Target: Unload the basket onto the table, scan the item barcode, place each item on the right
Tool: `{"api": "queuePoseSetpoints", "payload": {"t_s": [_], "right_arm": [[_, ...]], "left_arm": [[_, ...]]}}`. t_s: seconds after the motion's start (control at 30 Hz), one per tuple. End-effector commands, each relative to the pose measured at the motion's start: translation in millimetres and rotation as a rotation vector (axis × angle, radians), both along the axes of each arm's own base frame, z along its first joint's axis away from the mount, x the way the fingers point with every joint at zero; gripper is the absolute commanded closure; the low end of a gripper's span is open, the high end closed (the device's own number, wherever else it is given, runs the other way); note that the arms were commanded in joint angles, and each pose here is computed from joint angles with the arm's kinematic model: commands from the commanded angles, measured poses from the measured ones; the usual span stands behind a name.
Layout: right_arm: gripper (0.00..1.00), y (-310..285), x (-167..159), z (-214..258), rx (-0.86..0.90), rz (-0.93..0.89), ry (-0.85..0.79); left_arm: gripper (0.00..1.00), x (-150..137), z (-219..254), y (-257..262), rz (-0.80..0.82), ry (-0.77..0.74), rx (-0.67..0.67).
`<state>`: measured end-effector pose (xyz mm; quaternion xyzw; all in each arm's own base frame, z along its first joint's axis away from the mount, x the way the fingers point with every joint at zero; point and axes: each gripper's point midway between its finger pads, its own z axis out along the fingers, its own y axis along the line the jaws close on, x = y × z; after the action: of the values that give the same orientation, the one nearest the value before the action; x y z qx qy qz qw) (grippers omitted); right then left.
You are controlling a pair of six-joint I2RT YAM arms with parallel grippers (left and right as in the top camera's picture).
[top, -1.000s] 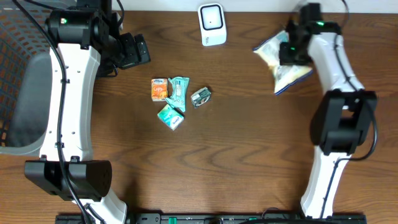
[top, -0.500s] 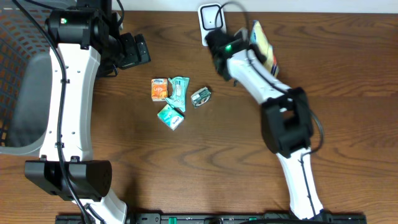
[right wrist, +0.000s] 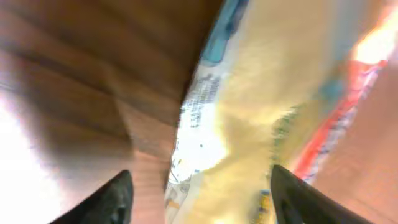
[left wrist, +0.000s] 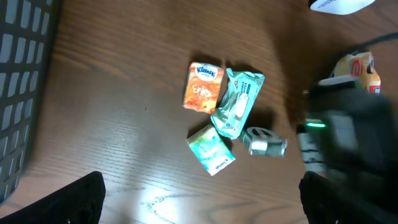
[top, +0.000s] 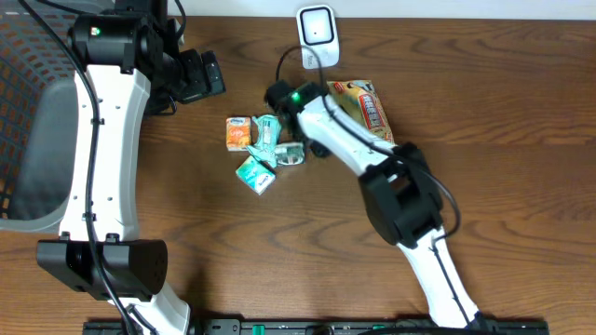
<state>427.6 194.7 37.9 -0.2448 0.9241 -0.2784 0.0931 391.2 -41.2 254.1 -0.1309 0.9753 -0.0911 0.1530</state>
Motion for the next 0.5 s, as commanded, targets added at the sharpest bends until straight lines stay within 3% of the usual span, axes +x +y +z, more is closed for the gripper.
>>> {"api": "queuePoseSetpoints", "payload": {"t_s": [0.0, 0.2, 0.47], "right_arm": [[0.29, 2, 24, 88, 0.291, -0.074, -0.13], [0.28, -34, 45, 109, 0.522, -0.163, -0.116], [0.27, -42, 43, 46, 0.748, -0.189, 0.139]], "left_arm": [[0.02, 1, -1, 5, 0.005, 0.004, 0.014], [0.02, 1, -1, 5, 0.005, 0.004, 0.014], [0.02, 1, -1, 5, 0.005, 0.004, 0.014]]}}
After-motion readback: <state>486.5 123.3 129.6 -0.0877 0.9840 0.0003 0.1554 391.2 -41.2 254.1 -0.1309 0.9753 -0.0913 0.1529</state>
